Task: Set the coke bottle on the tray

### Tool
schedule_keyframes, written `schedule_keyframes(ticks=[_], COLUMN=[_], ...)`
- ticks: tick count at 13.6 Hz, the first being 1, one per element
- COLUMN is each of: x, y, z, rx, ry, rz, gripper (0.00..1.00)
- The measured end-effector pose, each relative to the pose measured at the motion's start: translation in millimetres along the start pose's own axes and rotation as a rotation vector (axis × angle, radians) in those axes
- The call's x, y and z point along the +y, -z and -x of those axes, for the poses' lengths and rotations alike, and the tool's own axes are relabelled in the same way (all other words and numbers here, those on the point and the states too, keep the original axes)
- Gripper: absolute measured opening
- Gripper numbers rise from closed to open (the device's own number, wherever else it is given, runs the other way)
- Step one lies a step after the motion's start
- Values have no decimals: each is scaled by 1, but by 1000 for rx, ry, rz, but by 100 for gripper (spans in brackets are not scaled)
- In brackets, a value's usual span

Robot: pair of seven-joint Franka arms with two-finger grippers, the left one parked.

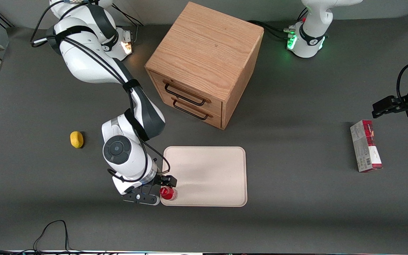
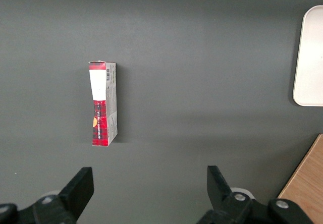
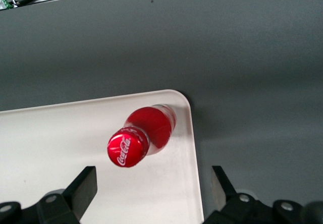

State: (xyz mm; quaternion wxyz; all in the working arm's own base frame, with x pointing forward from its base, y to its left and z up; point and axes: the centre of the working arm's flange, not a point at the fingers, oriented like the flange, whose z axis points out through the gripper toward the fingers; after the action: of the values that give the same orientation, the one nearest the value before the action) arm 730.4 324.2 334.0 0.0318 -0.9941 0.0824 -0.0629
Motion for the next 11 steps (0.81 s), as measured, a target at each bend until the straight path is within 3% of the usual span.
schedule_keyframes(ticks=[4, 6, 11], x=[11, 32, 152], y=[26, 63, 140], z=[0, -1, -10], rx=[-44, -94, -159], ry=[43, 98, 232], rz=[52, 95, 125], gripper=[100, 100, 100])
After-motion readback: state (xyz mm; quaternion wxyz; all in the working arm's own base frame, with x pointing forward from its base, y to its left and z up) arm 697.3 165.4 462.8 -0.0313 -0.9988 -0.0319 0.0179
